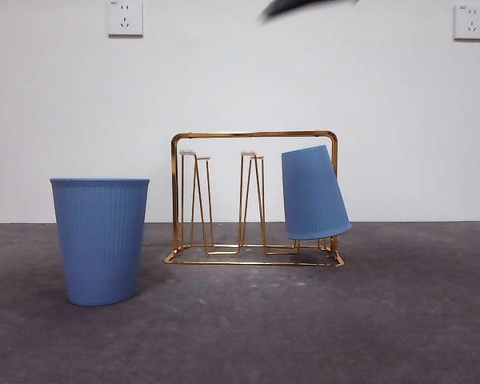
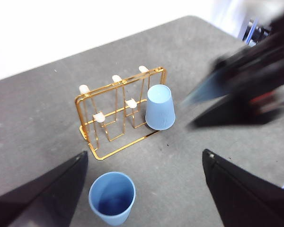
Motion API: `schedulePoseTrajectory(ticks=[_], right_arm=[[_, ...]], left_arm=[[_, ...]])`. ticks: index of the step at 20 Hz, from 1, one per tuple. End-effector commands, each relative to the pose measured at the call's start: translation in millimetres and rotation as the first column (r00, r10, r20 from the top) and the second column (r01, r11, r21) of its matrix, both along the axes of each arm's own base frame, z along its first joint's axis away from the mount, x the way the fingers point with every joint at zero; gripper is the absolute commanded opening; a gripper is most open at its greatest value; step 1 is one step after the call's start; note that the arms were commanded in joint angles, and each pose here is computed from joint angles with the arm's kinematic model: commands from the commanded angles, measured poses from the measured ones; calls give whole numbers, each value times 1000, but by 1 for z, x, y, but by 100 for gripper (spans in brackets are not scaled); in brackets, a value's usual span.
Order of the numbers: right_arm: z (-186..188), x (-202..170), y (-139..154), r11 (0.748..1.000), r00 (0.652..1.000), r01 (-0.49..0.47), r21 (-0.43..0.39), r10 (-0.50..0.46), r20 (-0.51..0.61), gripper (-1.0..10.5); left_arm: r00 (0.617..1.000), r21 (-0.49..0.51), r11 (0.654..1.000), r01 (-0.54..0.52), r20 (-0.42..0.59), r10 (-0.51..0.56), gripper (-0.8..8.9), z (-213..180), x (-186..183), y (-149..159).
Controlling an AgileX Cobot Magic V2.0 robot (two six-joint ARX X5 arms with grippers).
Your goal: Pick up cup 1,put cup 1 in the cup rack,pick up cup 2,put cup 2 in the cup rack
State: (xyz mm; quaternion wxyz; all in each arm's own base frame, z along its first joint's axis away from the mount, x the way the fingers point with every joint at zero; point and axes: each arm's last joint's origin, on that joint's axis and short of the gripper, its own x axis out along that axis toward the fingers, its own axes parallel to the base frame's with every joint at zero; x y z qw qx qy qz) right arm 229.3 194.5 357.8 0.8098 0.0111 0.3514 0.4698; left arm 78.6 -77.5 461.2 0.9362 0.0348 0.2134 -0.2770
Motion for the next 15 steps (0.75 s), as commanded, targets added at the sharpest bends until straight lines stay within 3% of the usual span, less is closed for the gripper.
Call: schedulePoseTrajectory(ticks=[1, 5, 9, 15], right_arm=[[-30, 15, 26, 999, 999, 2, -49, -4, -40, 453], [-77, 33, 63, 977, 996, 80, -195, -84, -8, 453], [-106, 41, 88, 974, 996, 80, -211, -84, -11, 450], [-108, 62, 122, 960, 995, 90, -266, -97, -15, 445]], left_arm=[[1000, -1, 1000, -5, 0, 5, 405, -1, -9, 10], [1000, 15, 1000, -9, -24, 9, 405, -4, -20, 22], [1000, 17, 1000, -8, -25, 9, 405, -4, -20, 23], [1000, 27, 1000, -6, -30, 7, 405, -5, -18, 20]])
